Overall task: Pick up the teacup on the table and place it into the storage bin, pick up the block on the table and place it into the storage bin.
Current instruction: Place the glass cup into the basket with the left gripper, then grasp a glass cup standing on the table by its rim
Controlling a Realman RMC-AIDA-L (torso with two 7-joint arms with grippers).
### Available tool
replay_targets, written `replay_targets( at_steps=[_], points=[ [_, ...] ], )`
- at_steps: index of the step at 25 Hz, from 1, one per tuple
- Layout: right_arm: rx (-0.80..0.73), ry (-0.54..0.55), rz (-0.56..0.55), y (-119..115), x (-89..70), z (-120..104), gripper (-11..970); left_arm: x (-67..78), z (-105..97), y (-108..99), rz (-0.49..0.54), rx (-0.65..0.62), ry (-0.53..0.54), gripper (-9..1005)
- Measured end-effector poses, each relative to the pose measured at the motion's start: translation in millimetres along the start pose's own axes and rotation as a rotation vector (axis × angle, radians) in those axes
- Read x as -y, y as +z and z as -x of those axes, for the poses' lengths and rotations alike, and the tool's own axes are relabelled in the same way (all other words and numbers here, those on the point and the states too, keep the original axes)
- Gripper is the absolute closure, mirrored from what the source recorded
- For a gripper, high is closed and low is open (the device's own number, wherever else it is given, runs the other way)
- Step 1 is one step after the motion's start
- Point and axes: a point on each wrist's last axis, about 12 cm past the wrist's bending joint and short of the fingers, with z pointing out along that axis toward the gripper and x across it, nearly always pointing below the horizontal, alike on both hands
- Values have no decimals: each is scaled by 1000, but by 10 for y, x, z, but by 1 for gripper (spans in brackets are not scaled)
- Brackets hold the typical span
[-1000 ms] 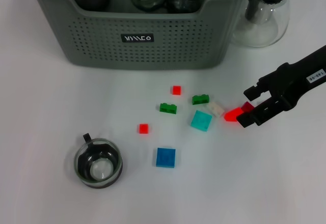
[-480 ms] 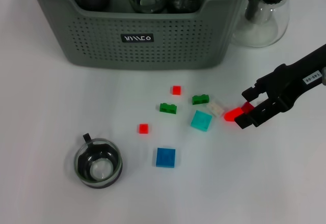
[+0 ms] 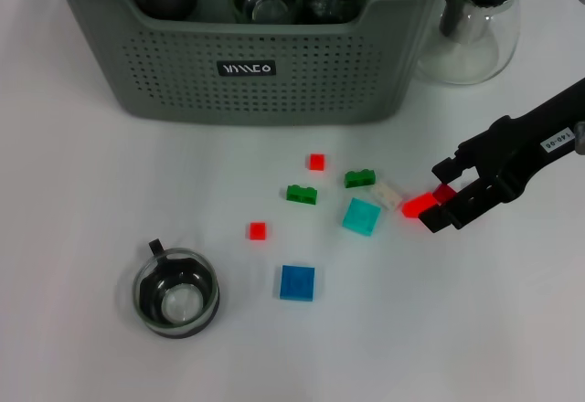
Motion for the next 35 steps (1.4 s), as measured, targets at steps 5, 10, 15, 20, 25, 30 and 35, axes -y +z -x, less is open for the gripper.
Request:
replay_targets(
  at_steps=[5, 10, 15, 20, 25, 30, 35],
  points=[
    [-1, -1, 1, 5, -2, 1, 31, 11, -17, 2, -6, -14, 6, 930],
    [-1, -1, 1, 6, -3, 2, 31, 38, -30, 15, -8, -19, 16, 923],
    [-3, 0, 2, 9, -4, -4, 31, 67, -38, 30, -11, -14, 21, 916],
    [-2, 2, 0, 12, 0, -15, 31, 111, -11, 22, -16, 0, 36, 909],
    [-2, 2, 0, 13, 1, -20, 32, 118, 10, 9, -15, 11, 39, 902],
    [-2, 3, -1, 13, 2, -21, 32, 107, 22, -6, -11, 16, 43, 745],
    [-1, 5, -1, 14, 3, -29, 32, -30, 128, -254, 7, 68, 45, 552]
  ],
)
